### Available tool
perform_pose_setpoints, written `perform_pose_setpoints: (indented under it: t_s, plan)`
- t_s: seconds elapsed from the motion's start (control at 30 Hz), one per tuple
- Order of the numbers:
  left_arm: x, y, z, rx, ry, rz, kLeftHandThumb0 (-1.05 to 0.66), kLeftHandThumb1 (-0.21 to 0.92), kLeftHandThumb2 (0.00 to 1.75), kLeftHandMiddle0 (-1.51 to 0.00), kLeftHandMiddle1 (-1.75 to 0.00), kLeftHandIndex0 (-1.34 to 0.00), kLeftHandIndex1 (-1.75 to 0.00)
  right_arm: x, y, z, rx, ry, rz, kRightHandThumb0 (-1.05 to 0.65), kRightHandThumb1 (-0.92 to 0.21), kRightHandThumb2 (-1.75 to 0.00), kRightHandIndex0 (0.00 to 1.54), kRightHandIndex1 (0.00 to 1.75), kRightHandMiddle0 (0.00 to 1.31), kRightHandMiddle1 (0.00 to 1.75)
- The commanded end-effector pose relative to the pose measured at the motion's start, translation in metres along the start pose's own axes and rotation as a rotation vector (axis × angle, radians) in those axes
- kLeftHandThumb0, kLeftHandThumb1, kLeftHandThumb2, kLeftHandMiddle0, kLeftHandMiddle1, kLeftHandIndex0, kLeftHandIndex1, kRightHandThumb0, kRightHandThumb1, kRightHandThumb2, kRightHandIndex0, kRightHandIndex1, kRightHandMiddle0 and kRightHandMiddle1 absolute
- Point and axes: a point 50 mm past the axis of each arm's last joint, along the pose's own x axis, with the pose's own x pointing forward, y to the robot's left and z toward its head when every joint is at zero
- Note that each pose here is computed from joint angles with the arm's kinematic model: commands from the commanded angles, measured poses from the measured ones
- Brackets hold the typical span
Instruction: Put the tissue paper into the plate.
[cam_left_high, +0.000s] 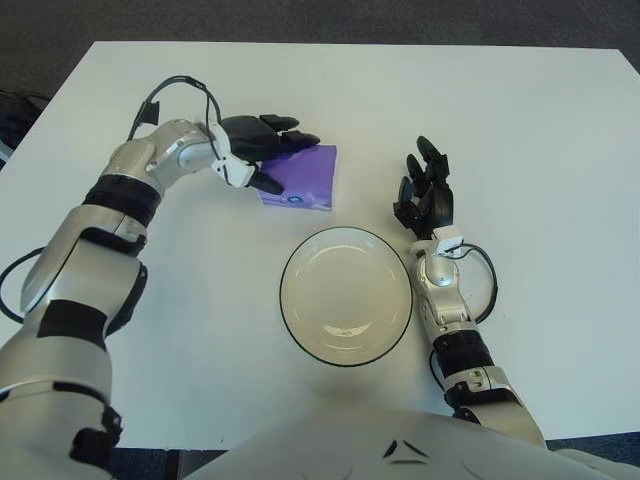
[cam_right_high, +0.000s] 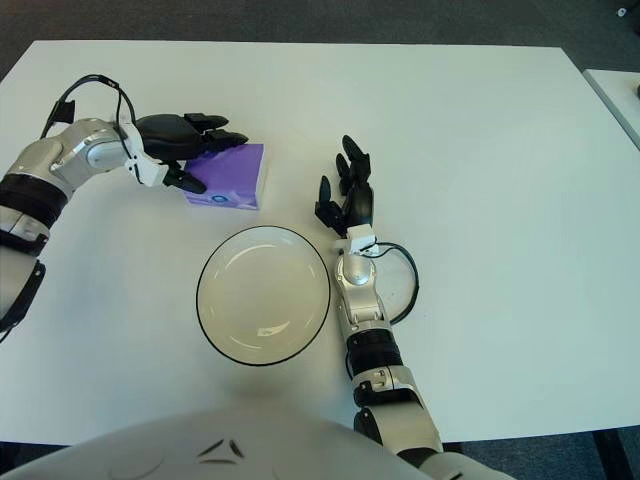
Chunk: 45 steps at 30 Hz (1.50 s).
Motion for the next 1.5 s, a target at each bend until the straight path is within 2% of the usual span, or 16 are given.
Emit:
perform_pose_setpoints:
  t_s: [0.0, 0.63, 0.9, 1.2, 1.3, 1.47]
  plan:
    - [-0.001, -0.015, 0.006, 0.019, -0.026, -0.072, -1.05, 0.92, 0.56, 0.00, 0.00, 0.00, -0.07, -0.050, -0.019, -0.062, -0.084, 0.354, -0.047, -0.72, -0.92, -0.69, 0.27, 0.00, 0.00, 0.46]
    - [-0.003, -0.010, 0.026, 0.043, -0.134, -0.141, -1.05, 0.92, 0.60, 0.00, 0.00, 0.00, -0.06, -0.051, -0.018, -0.062, -0.077, 0.356, -0.052, -0.70, -0.92, -0.68, 0.27, 0.00, 0.00, 0.45]
    - [-0.002, -0.013, 0.033, 0.034, -0.139, -0.161, -1.05, 0.92, 0.60, 0.00, 0.00, 0.00, -0.03, -0.051, -0.019, -0.061, -0.084, 0.352, -0.057, -0.70, -0.92, -0.69, 0.28, 0.00, 0.00, 0.47]
    - [0.002, -0.022, 0.036, 0.040, -0.119, -0.216, -1.05, 0.92, 0.58, 0.00, 0.00, 0.00, 0.00, -0.051, -0.019, -0.061, -0.092, 0.346, -0.066, -0.68, -0.92, -0.71, 0.28, 0.00, 0.00, 0.47]
    - [0.006, -0.033, 0.036, 0.045, -0.095, -0.245, -1.05, 0.92, 0.57, 0.00, 0.00, 0.00, 0.00, -0.051, -0.020, -0.060, -0.090, 0.345, -0.073, -0.69, -0.92, -0.71, 0.28, 0.00, 0.00, 0.48]
    - [0.008, -0.041, 0.036, 0.061, -0.074, -0.258, -1.05, 0.92, 0.55, 0.00, 0.00, 0.00, 0.00, -0.052, -0.021, -0.060, -0.090, 0.343, -0.079, -0.69, -0.92, -0.71, 0.28, 0.00, 0.00, 0.49]
